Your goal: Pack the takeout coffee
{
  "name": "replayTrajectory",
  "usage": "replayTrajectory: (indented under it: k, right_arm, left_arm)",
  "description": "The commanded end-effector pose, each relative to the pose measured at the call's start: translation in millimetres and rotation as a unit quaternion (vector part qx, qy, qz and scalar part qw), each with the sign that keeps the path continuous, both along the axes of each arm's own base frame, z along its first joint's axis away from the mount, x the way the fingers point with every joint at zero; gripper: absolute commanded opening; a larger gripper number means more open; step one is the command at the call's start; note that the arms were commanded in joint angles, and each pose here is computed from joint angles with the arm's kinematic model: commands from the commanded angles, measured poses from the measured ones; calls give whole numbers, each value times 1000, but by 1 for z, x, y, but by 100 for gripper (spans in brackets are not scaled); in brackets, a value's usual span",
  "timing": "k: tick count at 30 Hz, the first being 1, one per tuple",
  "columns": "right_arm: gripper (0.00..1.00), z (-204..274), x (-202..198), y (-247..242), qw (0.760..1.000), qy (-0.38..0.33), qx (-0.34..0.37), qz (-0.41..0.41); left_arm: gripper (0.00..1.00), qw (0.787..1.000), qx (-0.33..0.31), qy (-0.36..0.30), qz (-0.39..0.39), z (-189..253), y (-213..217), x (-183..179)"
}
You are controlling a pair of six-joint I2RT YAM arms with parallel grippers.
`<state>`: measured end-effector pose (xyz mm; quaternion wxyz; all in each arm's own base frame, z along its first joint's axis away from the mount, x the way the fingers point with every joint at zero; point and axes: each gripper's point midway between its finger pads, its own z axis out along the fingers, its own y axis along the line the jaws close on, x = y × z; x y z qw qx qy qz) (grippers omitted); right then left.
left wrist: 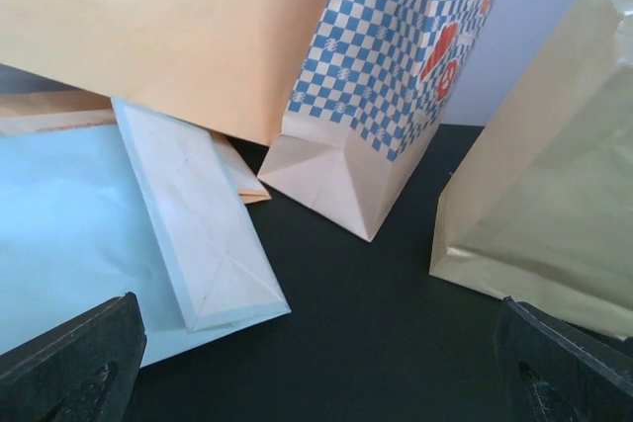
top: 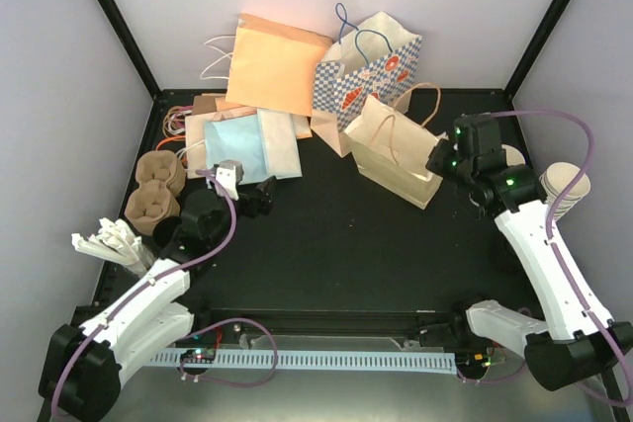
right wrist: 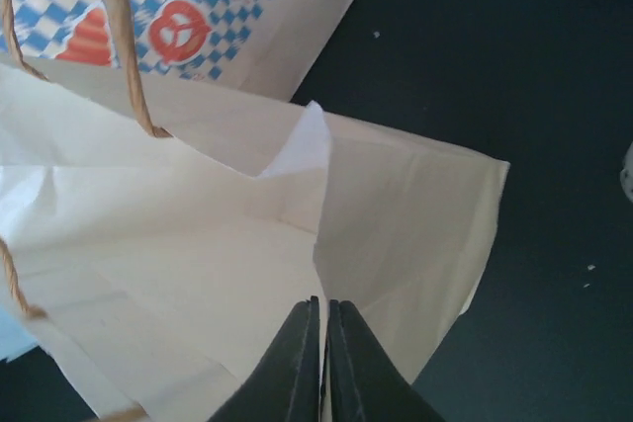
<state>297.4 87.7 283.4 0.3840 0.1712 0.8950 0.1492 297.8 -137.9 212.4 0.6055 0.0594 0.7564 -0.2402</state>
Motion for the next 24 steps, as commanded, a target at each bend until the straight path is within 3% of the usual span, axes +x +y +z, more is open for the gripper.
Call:
replayTrajectory:
  k: [1, 4, 6, 8, 15, 20, 24]
  right_arm:
    - [14, 8, 20, -8, 999, -13, 29, -4]
    - [27, 14, 25, -21, 1000, -1, 13, -26]
    - [49, 21, 25, -29, 999, -5, -5, -40]
    - [61, 32, 22, -37, 998, -21, -19, -53]
    - [68, 76, 8, -48, 995, -72, -46, -52]
    - [69, 103, 1, -3, 989, -127, -3, 81]
    - [75, 101, -9, 54, 964, -149, 55, 215]
  left_arm:
    - [99, 1000, -4, 1, 22, 12, 6, 3]
    - [99, 999, 1, 6, 40, 15, 12, 5]
    - [99, 999, 6, 9, 53, 17, 16, 6]
    - [99, 998, 9, 15, 64, 20, 20, 7]
    - [99, 987, 32, 59, 146, 28, 47, 13]
    - [99, 974, 75, 95, 191, 44, 63, 20]
    - [99, 965, 97, 142, 199, 48, 62, 27]
